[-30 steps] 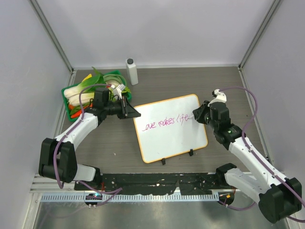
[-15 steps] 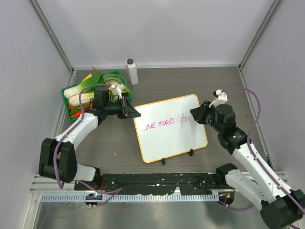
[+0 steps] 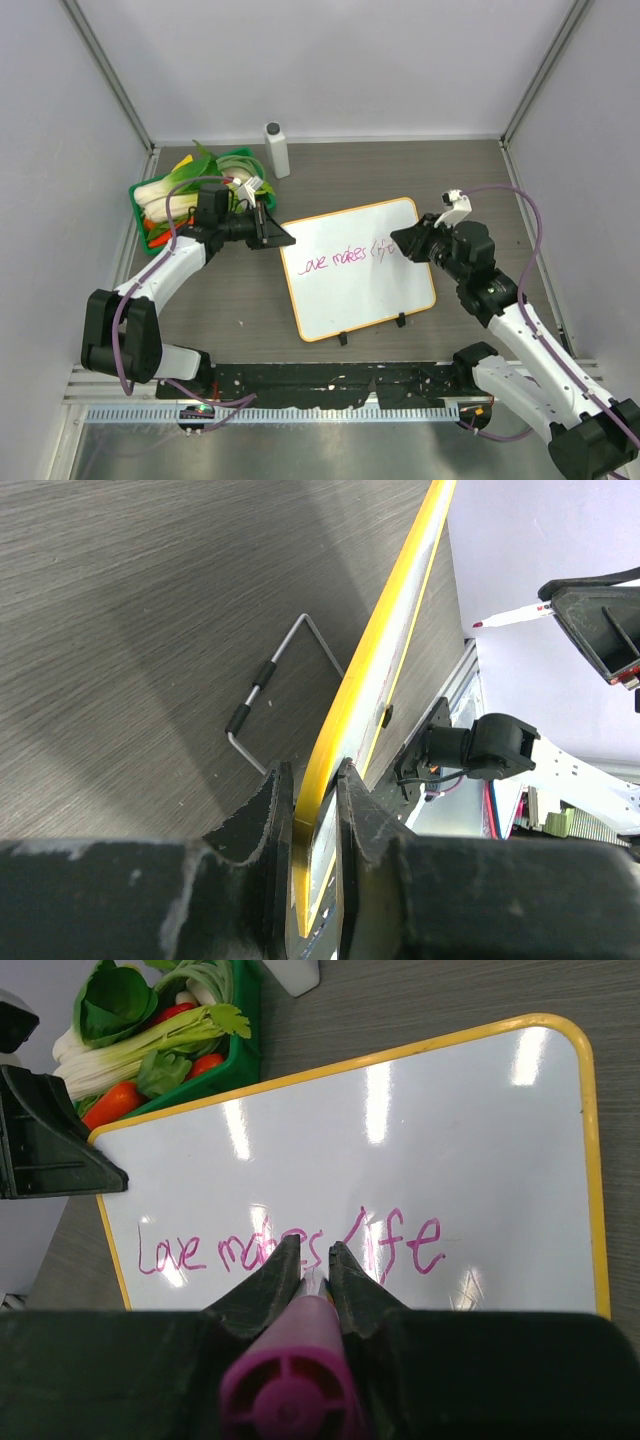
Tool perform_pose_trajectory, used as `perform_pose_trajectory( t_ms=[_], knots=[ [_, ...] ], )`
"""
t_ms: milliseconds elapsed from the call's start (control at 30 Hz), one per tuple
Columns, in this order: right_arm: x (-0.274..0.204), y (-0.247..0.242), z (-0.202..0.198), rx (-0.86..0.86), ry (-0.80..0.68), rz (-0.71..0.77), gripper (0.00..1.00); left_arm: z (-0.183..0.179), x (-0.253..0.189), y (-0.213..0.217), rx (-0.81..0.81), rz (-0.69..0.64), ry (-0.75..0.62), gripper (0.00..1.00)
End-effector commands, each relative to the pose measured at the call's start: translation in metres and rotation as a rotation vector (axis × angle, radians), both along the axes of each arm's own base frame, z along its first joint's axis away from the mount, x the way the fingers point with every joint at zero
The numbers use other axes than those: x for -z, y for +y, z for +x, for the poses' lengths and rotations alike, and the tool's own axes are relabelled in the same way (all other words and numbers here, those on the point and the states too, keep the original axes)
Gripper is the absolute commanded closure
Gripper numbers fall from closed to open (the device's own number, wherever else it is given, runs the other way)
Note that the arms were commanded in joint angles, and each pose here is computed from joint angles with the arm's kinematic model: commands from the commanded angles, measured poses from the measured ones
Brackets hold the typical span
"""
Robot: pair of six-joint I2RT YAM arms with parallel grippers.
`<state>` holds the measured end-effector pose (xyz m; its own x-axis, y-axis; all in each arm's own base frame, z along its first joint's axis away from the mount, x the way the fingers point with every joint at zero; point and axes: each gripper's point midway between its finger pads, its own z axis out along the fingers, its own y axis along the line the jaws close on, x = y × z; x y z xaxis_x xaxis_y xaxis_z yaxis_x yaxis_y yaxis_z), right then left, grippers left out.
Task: Write a sentence on the whiteboard
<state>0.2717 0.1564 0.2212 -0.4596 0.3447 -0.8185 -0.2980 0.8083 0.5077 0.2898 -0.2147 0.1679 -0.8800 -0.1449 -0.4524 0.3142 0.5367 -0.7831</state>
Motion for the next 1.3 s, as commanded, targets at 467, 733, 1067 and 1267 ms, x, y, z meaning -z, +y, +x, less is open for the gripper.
perform_pose_trajectory(
  t_ms=[467, 733, 1067, 1267],
  knots=[
    [-0.018, 0.056, -0.014, -0.103, -0.1, -0.011, 0.99, 0.004, 0.054, 0.023, -0.093, 0.198, 0.075, 1.0],
    [-0.018, 0.078, -0.016, -0.113, -0.124, -0.02, 0.98, 0.003, 0.058, 0.024, -0.092, 0.211, 0.09, 1.0],
    [-0.022, 0.086, -0.01, -0.126, -0.134, -0.021, 0.99, 0.004, 0.058, 0.024, -0.089, 0.215, 0.085, 1.0],
    [-0.019, 0.087, -0.015, -0.147, -0.132, -0.026, 0.99, 0.004, 0.057, 0.023, -0.086, 0.209, 0.084, 1.0]
  ],
)
